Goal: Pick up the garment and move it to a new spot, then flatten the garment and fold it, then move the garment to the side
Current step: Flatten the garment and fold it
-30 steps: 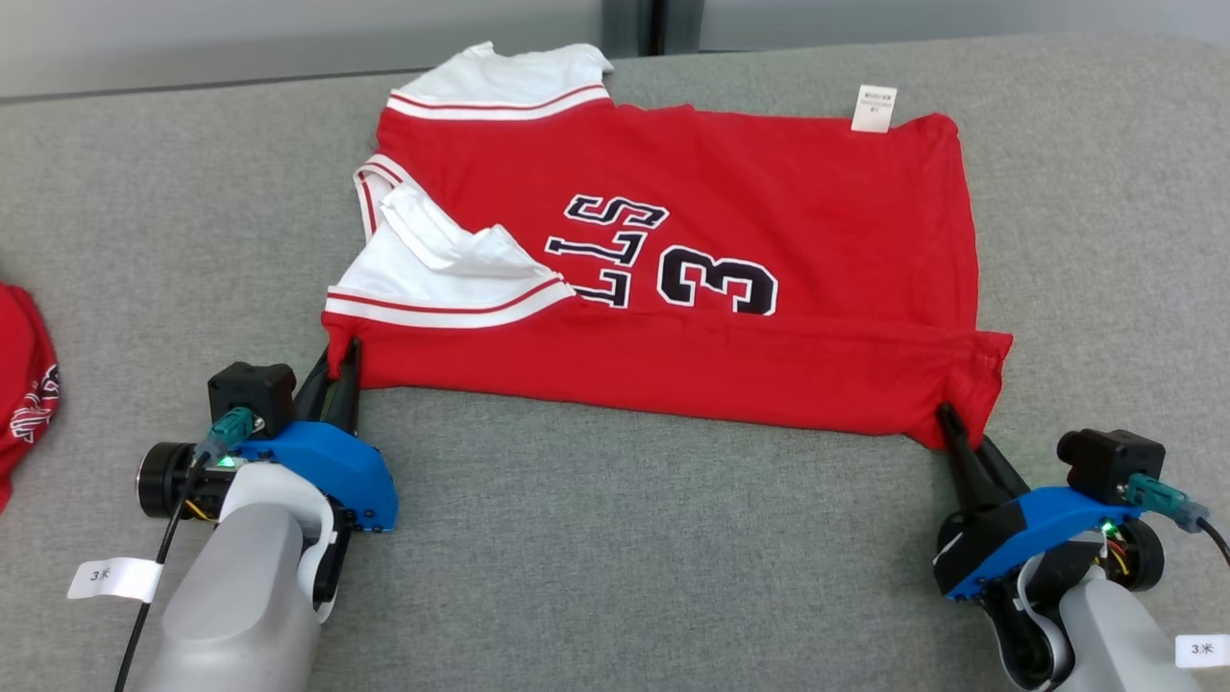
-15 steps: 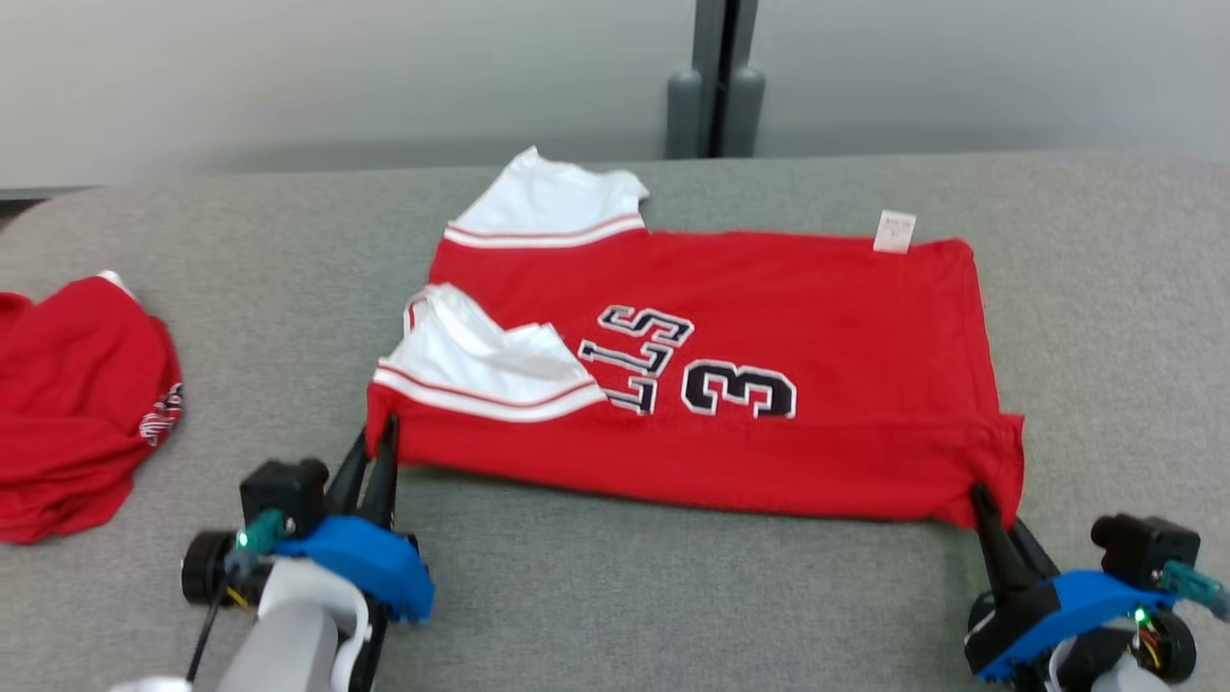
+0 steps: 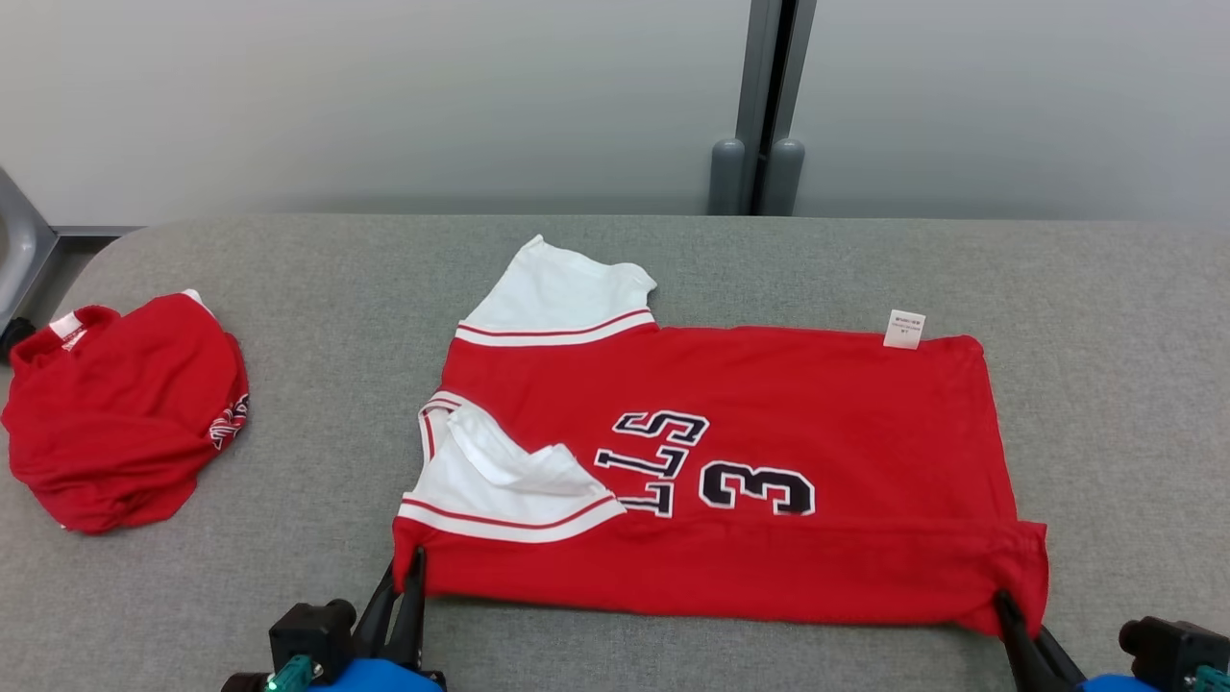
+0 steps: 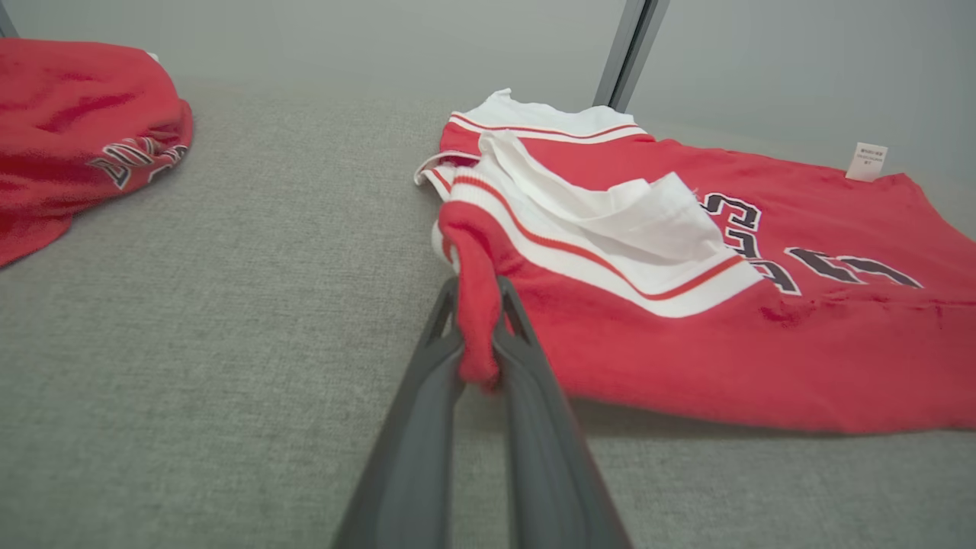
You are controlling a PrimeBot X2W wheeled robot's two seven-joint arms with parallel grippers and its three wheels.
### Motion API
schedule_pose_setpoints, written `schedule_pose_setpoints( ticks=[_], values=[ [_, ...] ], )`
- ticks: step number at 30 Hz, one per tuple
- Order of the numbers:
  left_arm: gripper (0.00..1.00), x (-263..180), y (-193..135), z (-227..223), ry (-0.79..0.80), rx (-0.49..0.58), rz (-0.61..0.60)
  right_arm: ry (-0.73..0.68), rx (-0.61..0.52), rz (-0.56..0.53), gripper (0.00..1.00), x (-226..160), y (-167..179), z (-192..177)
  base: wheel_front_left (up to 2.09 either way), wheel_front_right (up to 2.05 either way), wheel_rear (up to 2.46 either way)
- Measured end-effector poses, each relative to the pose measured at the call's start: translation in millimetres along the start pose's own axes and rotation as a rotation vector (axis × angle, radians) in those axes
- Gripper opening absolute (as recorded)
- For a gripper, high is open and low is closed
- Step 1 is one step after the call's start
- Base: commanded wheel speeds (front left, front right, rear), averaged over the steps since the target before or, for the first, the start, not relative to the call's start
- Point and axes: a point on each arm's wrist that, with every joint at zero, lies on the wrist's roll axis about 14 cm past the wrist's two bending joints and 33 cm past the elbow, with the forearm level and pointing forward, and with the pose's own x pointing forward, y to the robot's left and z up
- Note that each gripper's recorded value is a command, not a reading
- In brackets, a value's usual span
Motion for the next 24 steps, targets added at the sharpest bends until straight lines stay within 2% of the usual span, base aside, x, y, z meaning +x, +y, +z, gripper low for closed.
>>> schedule_pose_setpoints(
  ticks=[11, 12, 13, 14, 15, 20, 24],
  values=[
    [0.0, -20, 11, -15, 0.038, -0.012, 0.04, 0.08, 0.003, -0.03, 0.0, -23, -8, -16, 0.0, 0.0, 0.0],
    [0.0, -21, 10, -17, 0.045, -0.018, 0.037, 0.097, 0.008, -0.028, 0.32, -24, -7, -19, 0.0, 0.0, 0.0],
    [0.06, -22, 8, -18, 0.046, -0.022, 0.035, 0.107, 0.014, -0.026, 0.54, -25, -5, -22, 0.0, 0.0, 0.0],
    [0.86, -22, 7, -19, 0.047, -0.023, 0.035, 0.107, 0.016, -0.027, 1.0, -26, -5, -22, 0.0, 0.0, 0.0],
    [1.0, -23, 6, -20, 0.049, -0.024, 0.037, 0.106, 0.009, -0.032, 1.0, -27, -7, -22, 0.0, 0.0, 0.0],
    [1.0, -22, 7, -12, 0.022, -0.014, 0.046, 0.065, -0.013, -0.042, 1.0, -29, -10, -12, 0.0, 0.0, 0.0],
    [1.0, -16, 8, 5, -0.033, 0.012, 0.041, -0.024, -0.028, -0.04, 1.0, -25, -10, 11, 0.0, 0.0, 0.0]
  ],
)
